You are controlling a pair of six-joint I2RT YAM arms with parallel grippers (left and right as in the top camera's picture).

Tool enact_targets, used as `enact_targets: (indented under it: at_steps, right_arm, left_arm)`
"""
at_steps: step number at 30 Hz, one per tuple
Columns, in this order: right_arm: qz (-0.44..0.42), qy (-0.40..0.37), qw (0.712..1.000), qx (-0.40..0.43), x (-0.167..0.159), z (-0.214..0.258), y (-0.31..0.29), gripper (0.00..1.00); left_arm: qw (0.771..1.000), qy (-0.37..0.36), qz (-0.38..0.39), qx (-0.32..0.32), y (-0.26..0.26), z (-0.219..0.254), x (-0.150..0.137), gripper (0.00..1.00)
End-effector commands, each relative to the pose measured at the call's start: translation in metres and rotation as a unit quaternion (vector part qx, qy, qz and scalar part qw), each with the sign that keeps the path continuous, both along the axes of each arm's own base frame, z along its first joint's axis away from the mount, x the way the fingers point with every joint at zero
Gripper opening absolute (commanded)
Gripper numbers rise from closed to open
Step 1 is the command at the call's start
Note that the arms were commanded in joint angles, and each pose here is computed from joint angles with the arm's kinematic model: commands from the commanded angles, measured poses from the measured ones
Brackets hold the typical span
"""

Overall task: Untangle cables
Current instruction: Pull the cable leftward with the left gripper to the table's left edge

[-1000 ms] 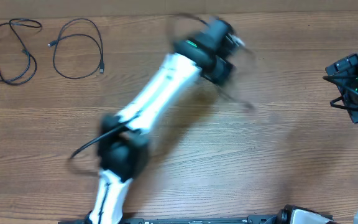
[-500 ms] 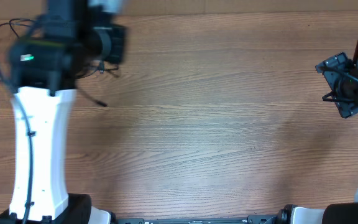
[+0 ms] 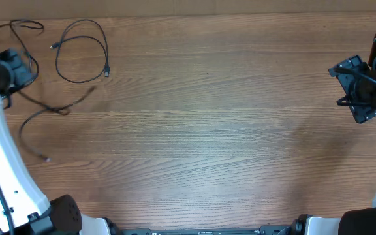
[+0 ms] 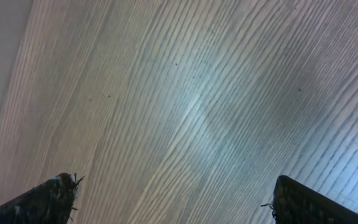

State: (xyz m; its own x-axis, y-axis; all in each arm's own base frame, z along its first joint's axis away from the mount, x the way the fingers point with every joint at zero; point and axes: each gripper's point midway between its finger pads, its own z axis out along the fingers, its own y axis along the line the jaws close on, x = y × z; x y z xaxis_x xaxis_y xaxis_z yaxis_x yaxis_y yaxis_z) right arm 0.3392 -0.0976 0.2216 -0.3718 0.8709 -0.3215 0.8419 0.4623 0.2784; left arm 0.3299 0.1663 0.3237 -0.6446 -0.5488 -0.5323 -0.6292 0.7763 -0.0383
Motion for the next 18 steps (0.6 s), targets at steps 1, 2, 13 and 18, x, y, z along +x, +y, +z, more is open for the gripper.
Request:
enact_targets:
  at_steps: [1, 2, 13, 18]
  right_arm:
    - [-0.002, -0.01, 1.0, -0.003, 0.004, 0.006, -0.002, 1.0]
    - [-0.002, -0.01, 1.0, -0.003, 0.004, 0.006, -0.002, 1.0]
    - [-0.002, -0.013, 1.0, -0.004, 0.005, 0.006, -0.003, 1.0]
    - [-0.002, -0.019, 1.0, -0.005, 0.008, 0.008, -0.003, 1.0]
  left_arm:
    - [0.999, 0.014, 0.015, -0.041, 0.003, -0.026, -0.003, 0.04]
    - [0.999, 0.021, 0.014, -0.048, 0.002, -0.034, -0.003, 0.05]
    - [0.994, 0.057, -0.079, -0.041, 0.006, -0.146, 0.023, 0.04]
    - [0.988, 0.051, -0.146, -0.01, 0.007, -0.176, 0.033, 0.04]
